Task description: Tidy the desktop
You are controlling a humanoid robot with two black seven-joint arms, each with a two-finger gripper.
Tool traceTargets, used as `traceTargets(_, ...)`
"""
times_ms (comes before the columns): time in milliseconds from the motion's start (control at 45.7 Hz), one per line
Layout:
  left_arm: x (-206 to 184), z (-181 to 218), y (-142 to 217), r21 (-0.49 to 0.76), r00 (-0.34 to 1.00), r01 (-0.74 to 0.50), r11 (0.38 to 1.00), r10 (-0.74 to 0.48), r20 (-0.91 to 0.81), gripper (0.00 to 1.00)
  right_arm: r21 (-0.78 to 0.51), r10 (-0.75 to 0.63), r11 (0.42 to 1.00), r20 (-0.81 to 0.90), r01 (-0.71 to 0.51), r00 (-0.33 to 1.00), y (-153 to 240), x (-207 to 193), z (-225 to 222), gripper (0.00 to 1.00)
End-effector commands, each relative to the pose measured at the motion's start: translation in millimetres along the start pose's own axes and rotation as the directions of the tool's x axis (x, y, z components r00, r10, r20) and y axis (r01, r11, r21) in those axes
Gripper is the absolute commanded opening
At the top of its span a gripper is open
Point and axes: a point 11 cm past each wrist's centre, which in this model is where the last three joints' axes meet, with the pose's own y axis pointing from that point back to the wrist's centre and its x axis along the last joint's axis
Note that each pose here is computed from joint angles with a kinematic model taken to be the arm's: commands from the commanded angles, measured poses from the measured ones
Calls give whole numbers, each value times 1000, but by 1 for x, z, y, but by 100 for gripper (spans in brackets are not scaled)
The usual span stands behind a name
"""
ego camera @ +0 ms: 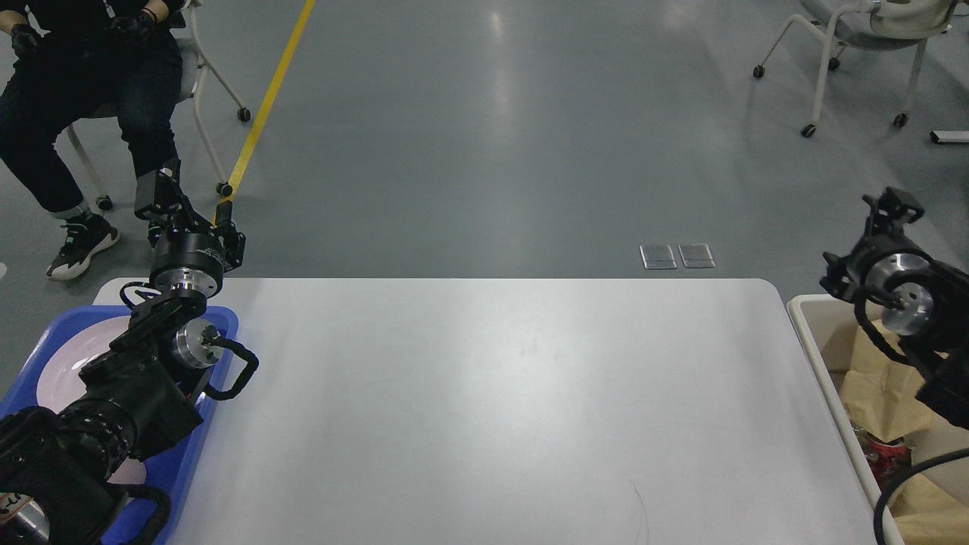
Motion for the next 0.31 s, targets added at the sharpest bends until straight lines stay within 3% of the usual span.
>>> traceTargets(0, 0, 0, 0, -1, 1000, 0, 1000, 0, -1, 96, 194, -166, 970, 89, 147, 982, 2, -79, -16, 100)
traceTargets(131, 0, 0, 0, 0, 1000, 1, 1000, -1, 1, 96, 244, -267, 942, 122, 232, 956, 5, -142, -14, 100)
traceTargets(285, 0, 0, 0, -1, 1000, 0, 1000, 0, -1, 96, 231, -300, 936, 139, 264, 944, 8, -170, -4, 100)
